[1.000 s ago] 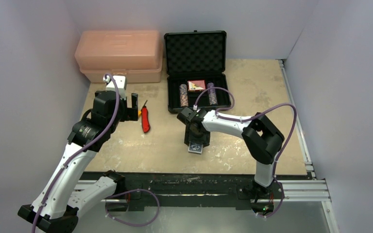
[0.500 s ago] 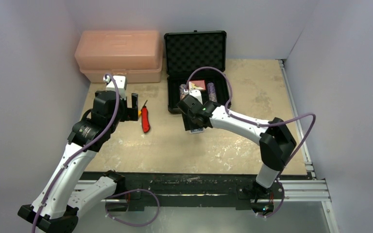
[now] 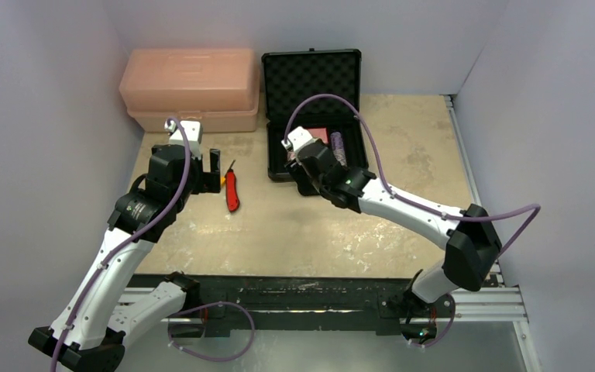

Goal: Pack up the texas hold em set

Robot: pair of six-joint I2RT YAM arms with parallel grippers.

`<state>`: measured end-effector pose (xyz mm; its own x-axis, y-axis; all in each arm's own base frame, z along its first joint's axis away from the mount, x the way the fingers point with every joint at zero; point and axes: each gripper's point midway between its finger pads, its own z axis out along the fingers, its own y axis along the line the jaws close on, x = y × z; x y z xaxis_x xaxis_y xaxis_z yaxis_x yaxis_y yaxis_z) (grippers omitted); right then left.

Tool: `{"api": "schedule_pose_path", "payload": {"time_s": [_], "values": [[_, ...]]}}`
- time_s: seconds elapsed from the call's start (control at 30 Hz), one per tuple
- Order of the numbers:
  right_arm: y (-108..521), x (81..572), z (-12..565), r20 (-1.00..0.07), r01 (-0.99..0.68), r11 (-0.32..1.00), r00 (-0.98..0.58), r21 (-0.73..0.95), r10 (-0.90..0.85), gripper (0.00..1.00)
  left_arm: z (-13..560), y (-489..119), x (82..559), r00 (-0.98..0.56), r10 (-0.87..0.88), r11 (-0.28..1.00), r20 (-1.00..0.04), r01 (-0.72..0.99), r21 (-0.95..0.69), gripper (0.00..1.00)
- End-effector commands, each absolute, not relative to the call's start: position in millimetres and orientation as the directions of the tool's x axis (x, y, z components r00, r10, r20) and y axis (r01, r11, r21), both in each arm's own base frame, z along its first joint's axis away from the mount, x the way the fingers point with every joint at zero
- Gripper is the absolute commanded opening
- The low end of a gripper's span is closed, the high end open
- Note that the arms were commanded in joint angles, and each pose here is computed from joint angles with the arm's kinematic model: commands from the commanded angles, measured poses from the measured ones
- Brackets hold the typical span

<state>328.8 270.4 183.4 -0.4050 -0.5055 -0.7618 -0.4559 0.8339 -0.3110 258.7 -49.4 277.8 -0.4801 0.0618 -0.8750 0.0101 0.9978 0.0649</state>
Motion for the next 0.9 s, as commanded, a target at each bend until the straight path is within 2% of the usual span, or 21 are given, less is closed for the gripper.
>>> {"api": "schedule_pose_path", "payload": {"time_s": [0.0,0.1,0.17,0.27,0.43,0.53,0.63,0.7,0.73,0.87], "values": [[286.0,360.1,241.2,-0.902,-0.493,0.819,-0.142,-0.292,-0.407,0.00,285.8,-49.5,261.8,-0.448,0.057,0.998,-0.892,0.013,0.057,0.91],[281.6,373.3,241.8,-0.900,-0.488,0.824,-0.155,-0.288,-0.406,0.00,285.7,-49.7,262.2,-0.449,0.057,0.998,-0.892,0.013,0.057,0.91],[270.3,385.8,240.3,-0.867,-0.431,0.825,-0.165,-0.366,-0.470,0.00,285.7,-49.6,262.1,-0.450,0.057,0.998,-0.891,0.013,0.057,0.91],[266.6,398.3,242.4,-0.825,-0.449,0.780,-0.145,-0.437,-0.546,0.00,286.2,-49.5,261.8,-0.447,0.056,0.998,-0.893,0.013,0.056,0.91],[262.2,413.5,246.0,-0.774,-0.527,0.639,0.059,-0.561,-0.631,0.00,286.1,-49.9,261.6,-0.448,0.056,0.998,-0.892,0.015,0.055,0.91],[246.5,435.3,230.0,-0.714,-0.551,0.603,-0.019,-0.577,-0.700,0.00,285.5,-50.3,262.3,-0.449,0.056,0.998,-0.892,0.015,0.055,0.91],[249.4,428.1,203.6,-0.586,-0.665,0.404,0.063,-0.629,-0.808,0.00,284.4,-51.3,262.9,-0.453,0.057,0.998,-0.890,0.019,0.055,0.91],[265.6,410.5,192.7,-0.605,-0.746,0.312,0.151,-0.588,-0.782,0.00,283.8,-51.6,263.3,-0.454,0.058,0.998,-0.889,0.019,0.055,0.91],[266.0,410.0,191.4,-0.565,-0.753,0.224,0.228,-0.618,-0.793,0.00,283.3,-51.8,263.5,-0.456,0.058,0.998,-0.888,0.020,0.055,0.91],[265.6,408.6,170.6,-0.590,-0.846,0.177,0.187,-0.503,-0.786,0.00,282.5,-51.2,264.2,-0.459,0.060,0.998,-0.887,0.016,0.059,0.91]]}}
